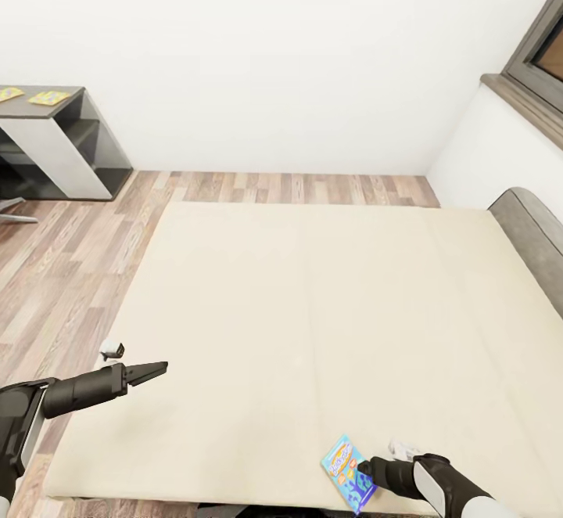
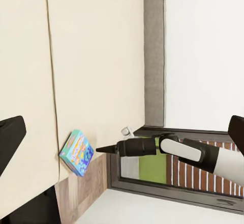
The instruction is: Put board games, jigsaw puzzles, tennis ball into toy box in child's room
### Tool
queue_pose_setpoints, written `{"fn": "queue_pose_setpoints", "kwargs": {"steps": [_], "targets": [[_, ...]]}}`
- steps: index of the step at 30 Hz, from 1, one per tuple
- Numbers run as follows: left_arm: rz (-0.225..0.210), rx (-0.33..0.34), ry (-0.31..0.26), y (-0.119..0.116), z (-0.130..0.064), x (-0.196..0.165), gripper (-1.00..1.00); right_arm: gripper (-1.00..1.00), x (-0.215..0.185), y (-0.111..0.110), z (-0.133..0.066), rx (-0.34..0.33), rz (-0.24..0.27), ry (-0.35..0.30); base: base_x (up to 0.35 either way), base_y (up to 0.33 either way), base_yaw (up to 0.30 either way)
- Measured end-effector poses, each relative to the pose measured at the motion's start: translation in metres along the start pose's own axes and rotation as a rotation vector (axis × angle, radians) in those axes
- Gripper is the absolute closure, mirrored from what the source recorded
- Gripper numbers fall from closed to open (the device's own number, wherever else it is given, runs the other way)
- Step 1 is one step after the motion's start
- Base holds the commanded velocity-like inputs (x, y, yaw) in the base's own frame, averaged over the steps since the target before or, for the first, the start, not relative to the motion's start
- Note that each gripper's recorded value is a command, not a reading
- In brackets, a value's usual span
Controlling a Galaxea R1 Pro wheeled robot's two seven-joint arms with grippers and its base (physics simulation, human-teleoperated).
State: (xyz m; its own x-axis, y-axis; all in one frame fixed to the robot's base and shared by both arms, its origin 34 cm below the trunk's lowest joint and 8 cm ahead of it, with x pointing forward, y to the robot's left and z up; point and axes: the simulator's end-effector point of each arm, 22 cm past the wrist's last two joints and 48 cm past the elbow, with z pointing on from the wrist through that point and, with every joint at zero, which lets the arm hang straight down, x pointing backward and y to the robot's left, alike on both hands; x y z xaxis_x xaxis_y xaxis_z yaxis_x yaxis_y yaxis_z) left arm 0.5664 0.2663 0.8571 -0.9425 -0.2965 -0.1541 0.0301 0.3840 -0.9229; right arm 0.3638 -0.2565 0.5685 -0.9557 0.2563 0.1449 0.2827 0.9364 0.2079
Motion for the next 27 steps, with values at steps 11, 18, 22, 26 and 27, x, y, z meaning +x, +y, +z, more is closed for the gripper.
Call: {"fn": "queue_pose_setpoints", "kwargs": {"steps": [11, 18, 22, 26, 27], "targets": [[-0.015, -0.004, 0.007, 0.007, 0.002, 0.004, -1.00, -1.00, 0.004, 0.012, 0.004, -0.067, 0.004, 0.007, 0.000, 0.000, 0.000], [-0.017, -0.005, 0.009, 0.008, 0.003, 0.005, -1.00, -1.00, 0.005, 0.014, 0.005, -0.076, 0.007, 0.009, 0.000, 0.000, 0.000], [-0.018, -0.005, 0.009, 0.008, 0.003, 0.005, -1.00, -1.00, 0.005, 0.014, 0.005, -0.079, 0.010, 0.009, 0.000, 0.000, 0.000], [-0.017, -0.005, 0.009, 0.008, 0.003, 0.005, -1.00, -1.00, 0.005, 0.014, 0.005, -0.080, 0.011, 0.008, 0.000, 0.000, 0.000], [-0.017, -0.005, 0.009, 0.008, 0.003, 0.005, -1.00, -1.00, 0.005, 0.014, 0.005, -0.081, 0.012, 0.008, 0.000, 0.000, 0.000]]}}
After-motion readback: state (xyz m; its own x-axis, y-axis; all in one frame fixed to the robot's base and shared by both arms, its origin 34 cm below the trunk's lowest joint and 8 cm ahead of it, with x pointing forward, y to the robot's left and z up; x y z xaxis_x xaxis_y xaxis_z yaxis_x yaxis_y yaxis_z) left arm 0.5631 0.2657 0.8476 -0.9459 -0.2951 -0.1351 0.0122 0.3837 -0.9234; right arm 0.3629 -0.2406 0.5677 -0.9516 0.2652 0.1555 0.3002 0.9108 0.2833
